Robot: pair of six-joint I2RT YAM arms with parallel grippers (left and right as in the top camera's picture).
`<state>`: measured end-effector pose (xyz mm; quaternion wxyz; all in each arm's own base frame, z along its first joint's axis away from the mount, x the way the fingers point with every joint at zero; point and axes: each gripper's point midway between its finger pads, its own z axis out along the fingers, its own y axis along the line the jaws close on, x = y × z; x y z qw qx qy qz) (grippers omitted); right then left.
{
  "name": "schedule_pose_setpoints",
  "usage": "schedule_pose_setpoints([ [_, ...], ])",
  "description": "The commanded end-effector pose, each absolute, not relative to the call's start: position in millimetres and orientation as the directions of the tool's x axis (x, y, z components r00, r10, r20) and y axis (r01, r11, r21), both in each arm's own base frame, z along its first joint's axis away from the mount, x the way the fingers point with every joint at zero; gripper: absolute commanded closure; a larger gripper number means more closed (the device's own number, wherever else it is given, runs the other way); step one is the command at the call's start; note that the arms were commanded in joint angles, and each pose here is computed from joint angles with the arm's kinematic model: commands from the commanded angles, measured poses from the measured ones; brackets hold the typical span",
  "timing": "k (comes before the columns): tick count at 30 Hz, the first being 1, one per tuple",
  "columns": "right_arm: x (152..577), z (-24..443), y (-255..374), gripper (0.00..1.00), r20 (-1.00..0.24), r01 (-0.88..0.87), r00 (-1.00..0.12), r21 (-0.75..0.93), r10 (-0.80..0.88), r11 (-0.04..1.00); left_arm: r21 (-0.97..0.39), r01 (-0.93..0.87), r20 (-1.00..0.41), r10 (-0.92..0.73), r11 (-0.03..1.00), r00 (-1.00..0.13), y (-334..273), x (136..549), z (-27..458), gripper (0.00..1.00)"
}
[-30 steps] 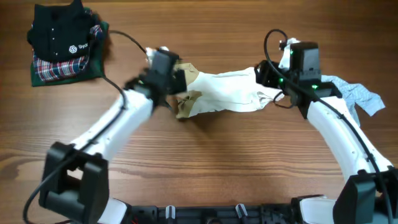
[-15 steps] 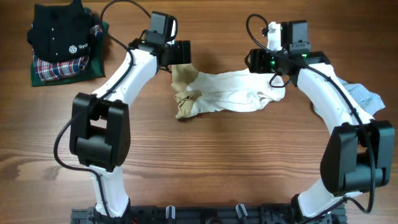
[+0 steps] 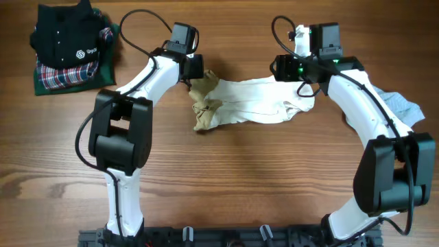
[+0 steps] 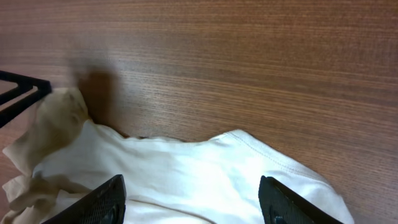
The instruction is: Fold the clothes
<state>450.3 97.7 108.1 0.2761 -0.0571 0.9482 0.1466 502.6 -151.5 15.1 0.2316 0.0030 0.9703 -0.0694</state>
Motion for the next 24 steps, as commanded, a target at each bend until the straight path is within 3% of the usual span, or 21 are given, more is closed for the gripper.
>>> schedule_pose_setpoints([
  [1, 453, 108, 104, 0.32, -0.534, -0.2, -0.845, 0.268, -0.027, 0.942, -0.103, 0.032, -0.404, -0.013, 0.994, -0.915, -147, 496, -4, 0.6],
  [8, 452, 108, 104, 0.32, -0.532, -0.2, -0.846, 0.268, -0.028, 0.943, -0.099, 0.061, -0.385, 0.018, 0.993, -0.923, -162, 489, -16, 0.59],
  [11, 453, 108, 104, 0.33, -0.535, -0.2, -0.844, 0.266, -0.028, 0.943, -0.096, 0.078, -0.374, 0.037, 0.992, -0.927, -170, 484, -17, 0.96],
  [16, 463, 100, 94, 0.39, -0.555, -0.195, -0.83, 0.198, -0.054, 0.96, -0.093, 0.079, -0.364, 0.04, 0.993, -0.93, -170, 479, -11, 0.96],
  [24, 463, 32, 95, 0.37, -0.449, -0.172, -0.891, 0.21, -0.061, 0.963, -0.106, 0.083, -0.408, 0.033, 0.991, -0.912, -171, 483, 17, 0.96],
])
